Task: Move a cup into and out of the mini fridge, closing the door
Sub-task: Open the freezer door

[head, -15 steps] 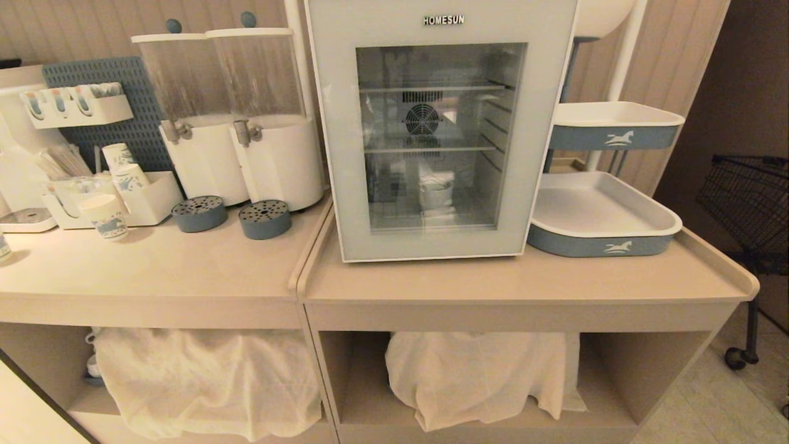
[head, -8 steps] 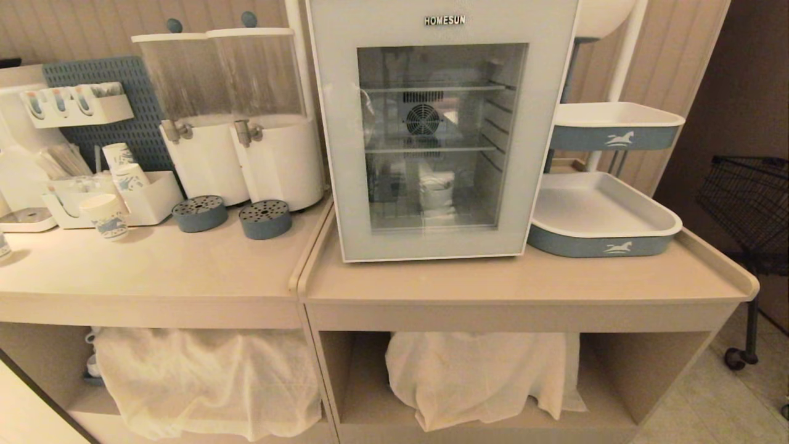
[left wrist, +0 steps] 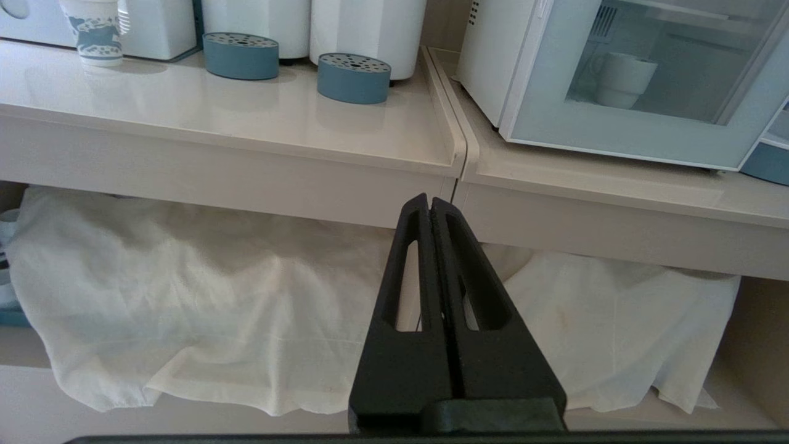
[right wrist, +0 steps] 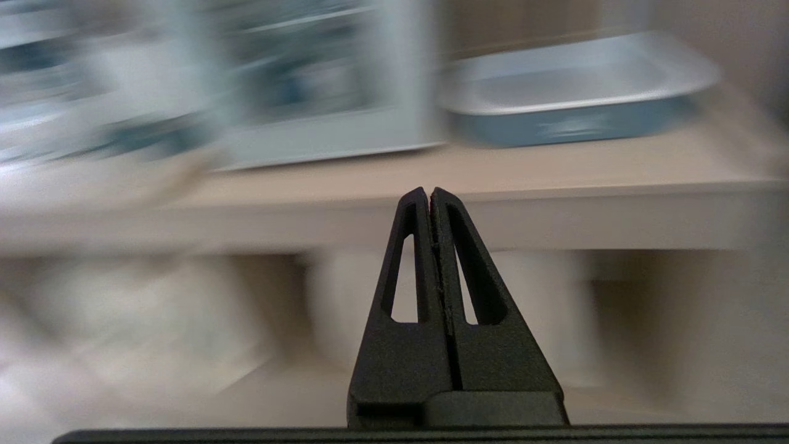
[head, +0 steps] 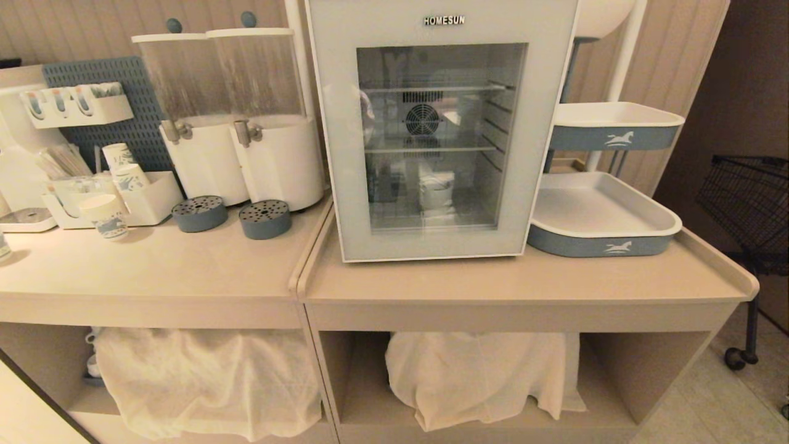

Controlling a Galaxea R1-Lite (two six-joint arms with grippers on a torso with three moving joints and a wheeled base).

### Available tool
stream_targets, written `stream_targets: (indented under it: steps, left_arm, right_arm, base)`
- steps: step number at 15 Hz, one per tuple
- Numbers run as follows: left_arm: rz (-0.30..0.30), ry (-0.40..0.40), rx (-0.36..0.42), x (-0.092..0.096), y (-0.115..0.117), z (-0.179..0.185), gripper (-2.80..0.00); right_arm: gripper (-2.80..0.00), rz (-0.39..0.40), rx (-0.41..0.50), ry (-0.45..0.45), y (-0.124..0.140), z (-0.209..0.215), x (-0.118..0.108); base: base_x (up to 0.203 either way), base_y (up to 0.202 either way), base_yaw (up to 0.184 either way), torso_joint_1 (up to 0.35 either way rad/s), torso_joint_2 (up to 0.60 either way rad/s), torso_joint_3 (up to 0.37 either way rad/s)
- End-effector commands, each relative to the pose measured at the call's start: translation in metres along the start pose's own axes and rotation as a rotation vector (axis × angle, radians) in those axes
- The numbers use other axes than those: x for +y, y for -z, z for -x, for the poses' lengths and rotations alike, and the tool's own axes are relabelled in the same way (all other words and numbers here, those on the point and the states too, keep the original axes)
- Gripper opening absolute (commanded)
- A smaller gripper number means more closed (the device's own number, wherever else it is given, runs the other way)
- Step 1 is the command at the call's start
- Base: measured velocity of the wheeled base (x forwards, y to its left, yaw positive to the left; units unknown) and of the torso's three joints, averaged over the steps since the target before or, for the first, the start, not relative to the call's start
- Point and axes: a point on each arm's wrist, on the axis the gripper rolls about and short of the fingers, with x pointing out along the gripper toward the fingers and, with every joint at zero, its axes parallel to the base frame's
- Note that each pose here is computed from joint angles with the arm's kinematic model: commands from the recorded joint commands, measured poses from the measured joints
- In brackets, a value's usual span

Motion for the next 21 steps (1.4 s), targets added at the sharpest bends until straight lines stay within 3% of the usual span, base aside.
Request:
stream_targets:
  steps: [1,4,8,21]
  left_arm:
    - [0.002,-0.005,0.034,0.002,0.011,-0.001,-2.80]
    - [0.002,-0.005,0.034,0.002,0.011,-0.001,-2.80]
    - [0.002,-0.005,0.034,0.002,0.011,-0.001,-2.80]
    - [0.001,-0.005,0.034,0.002,0.011,-0.001,-2.80]
  right_arm:
    - [-2.80,0.048,-0.045,0.093,0.030,-0.009,-0.007]
    - [-2.80,0.117,0.030,0.145,0.068,-0.021,-0.014]
    - [-2.80,0.163,0.240,0.077,0.071,-0.013,-0.012]
    - [-2.80,0.127,0.239,0.092,0.072,-0.012,-0.012]
  base:
    - [0.000,0.000,0.000,0.000,0.00,0.000]
    - [0.000,0.000,0.000,0.000,0.00,0.000]
    - [0.000,0.000,0.000,0.000,0.00,0.000]
    - [0.000,0.000,0.000,0.000,0.00,0.000]
